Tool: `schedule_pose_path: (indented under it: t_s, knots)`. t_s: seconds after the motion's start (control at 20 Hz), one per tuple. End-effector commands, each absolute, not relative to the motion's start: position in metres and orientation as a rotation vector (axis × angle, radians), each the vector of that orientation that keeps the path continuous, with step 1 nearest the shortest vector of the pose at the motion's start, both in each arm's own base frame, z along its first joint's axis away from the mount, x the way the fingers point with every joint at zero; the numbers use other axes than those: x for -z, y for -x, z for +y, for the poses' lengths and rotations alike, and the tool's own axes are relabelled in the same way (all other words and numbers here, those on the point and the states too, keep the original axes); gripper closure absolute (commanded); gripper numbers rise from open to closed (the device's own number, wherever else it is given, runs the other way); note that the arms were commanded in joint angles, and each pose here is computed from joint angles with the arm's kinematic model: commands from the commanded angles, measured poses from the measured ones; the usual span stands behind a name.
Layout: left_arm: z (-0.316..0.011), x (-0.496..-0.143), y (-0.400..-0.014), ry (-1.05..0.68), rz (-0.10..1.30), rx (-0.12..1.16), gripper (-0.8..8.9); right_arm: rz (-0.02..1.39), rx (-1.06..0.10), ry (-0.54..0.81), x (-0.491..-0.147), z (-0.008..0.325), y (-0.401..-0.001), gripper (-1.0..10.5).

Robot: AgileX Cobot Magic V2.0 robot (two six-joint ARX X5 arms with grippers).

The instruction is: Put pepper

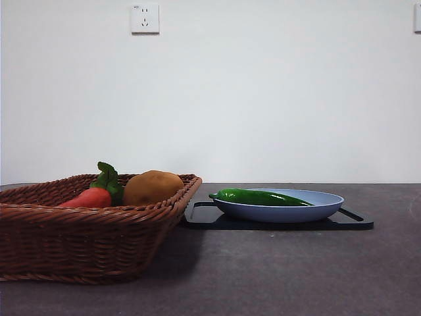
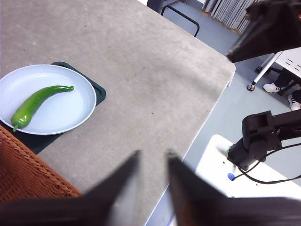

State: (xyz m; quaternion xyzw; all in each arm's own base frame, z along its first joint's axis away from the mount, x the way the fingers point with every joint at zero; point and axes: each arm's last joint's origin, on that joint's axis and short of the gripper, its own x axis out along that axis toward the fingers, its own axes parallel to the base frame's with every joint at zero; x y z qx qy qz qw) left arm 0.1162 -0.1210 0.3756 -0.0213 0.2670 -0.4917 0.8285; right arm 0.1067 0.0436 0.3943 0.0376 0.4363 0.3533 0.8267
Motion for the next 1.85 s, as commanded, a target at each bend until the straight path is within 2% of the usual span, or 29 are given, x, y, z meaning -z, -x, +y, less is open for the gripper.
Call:
schedule_pose_path:
  t_s: [0.05,0.25,0.75,0.85,0.9,1.0,1.25,1.4,1.6,1.85]
  knots:
    - [-0.122,-0.382,-0.115,0.039,0.540,1.063,8.07,0.915,-0.768,-0.053,-0.398,0.043,-0.104,9.4]
    - [-0.122,-0.382,-0.115,0.039,0.539,1.062,8.05,0.941,-0.736,-0.114,-0.398,0.043,-0.104,9.4]
    - [-0.122,-0.382,-0.115,0.040,0.534,1.063,8.06,0.941,-0.729,-0.112,-0.398,0.043,-0.104,9.4]
    - [-0.122,-0.383,-0.117,-0.056,0.463,1.061,8.06,0.941,-0.729,-0.112,-0.398,0.043,-0.104,9.4]
    - [-0.120,-0.384,-0.118,-0.102,0.422,1.027,8.05,0.941,-0.728,-0.112,-0.398,0.043,-0.104,9.4]
    - [-0.106,-0.394,-0.121,-0.158,0.289,0.856,8.06,0.941,-0.729,-0.113,-0.398,0.043,-0.104,9.4]
    - [-0.047,-0.424,-0.108,-0.118,-0.003,0.491,8.05,0.941,-0.728,-0.113,-0.398,0.043,-0.104,9.4]
    - [-0.019,-0.416,-0.092,-0.136,-0.147,0.264,8.05,0.941,-0.728,-0.113,-0.398,0.043,-0.104,9.4]
    - [0.000,-0.362,-0.087,-0.154,-0.254,0.040,8.05,0.943,-0.728,-0.113,-0.398,0.043,-0.105,9.4]
    - [0.009,-0.265,-0.097,-0.112,-0.192,-0.042,8.05,0.943,-0.728,-0.113,-0.398,0.043,-0.105,9.4]
